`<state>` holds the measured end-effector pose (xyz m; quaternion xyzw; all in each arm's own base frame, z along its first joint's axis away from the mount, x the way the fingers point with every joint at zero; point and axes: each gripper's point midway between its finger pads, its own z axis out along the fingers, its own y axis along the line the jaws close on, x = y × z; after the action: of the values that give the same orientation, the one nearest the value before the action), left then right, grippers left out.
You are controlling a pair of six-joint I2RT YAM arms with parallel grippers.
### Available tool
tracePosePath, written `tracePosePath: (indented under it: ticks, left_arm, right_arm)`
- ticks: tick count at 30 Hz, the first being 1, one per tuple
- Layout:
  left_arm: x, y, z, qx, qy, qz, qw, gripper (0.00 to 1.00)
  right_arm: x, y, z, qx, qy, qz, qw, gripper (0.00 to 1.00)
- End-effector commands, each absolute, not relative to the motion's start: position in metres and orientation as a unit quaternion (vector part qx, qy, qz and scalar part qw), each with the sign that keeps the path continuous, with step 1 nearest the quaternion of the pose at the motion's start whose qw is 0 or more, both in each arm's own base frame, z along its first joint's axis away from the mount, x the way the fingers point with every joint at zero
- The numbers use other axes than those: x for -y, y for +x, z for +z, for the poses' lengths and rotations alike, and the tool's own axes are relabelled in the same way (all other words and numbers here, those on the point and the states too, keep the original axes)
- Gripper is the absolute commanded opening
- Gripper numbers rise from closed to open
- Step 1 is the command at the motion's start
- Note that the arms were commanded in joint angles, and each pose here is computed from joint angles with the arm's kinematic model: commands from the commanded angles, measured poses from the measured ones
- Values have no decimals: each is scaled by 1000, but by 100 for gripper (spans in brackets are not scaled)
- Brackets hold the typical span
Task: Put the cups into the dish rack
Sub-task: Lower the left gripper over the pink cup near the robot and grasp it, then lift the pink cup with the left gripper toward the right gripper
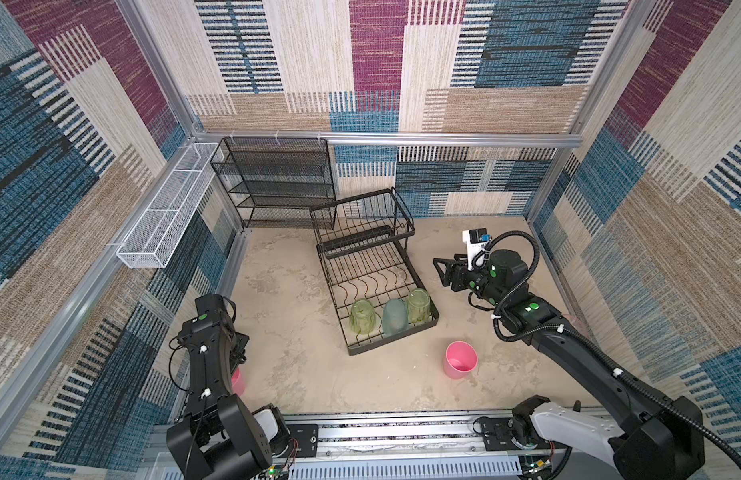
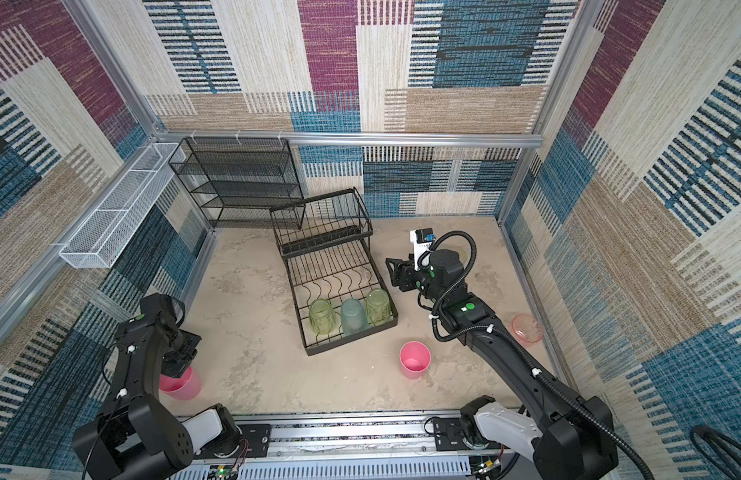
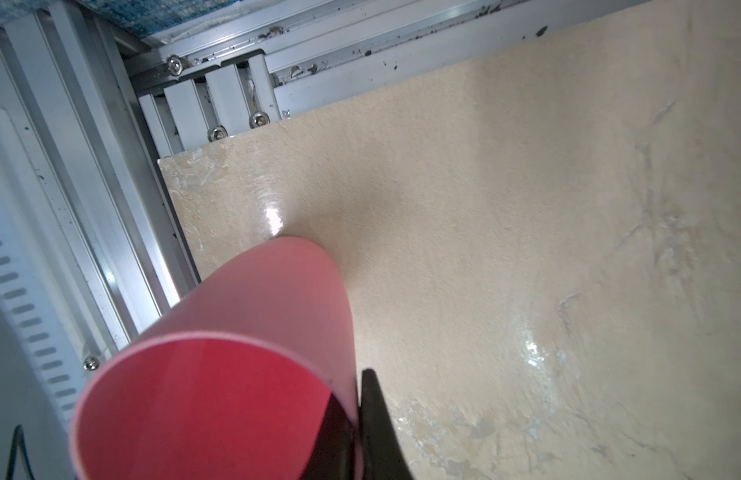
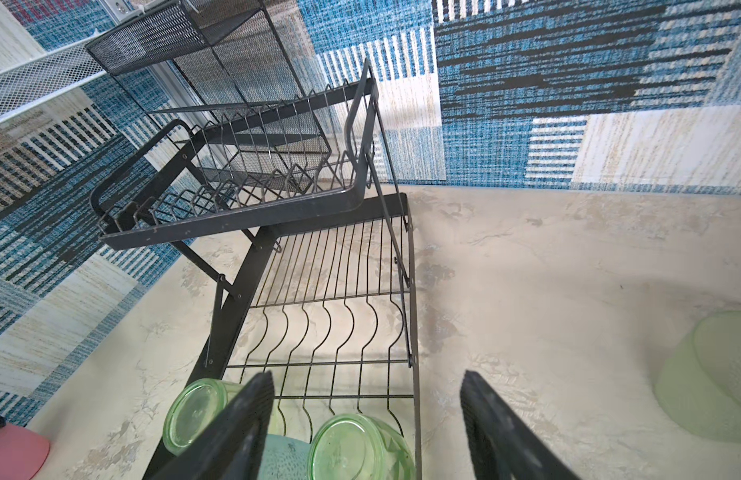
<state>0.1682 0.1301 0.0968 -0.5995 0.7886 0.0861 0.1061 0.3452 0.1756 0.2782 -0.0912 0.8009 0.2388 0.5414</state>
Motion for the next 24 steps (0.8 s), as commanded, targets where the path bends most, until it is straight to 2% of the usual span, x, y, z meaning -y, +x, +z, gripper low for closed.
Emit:
tracePosePath:
  ticks: [1,9,18,24]
  left_arm:
    - [-125,176,103,-802,-582,67,117,0]
    - [-95,197,123,-833,-528,8,163,0]
    - [-29,225,160,-877,-424,-65,217,0]
    - [17,246,202,-894,-345,-120,260,0]
  right_arm:
    - [-173,347,284,-796,-78,238,551,74]
    - [-173,352,272,-812,-58,238,530,73]
    - [-180,357,266,-824,-45,255,503,73]
    - [-183,358,267,-828,-43,261,494,73]
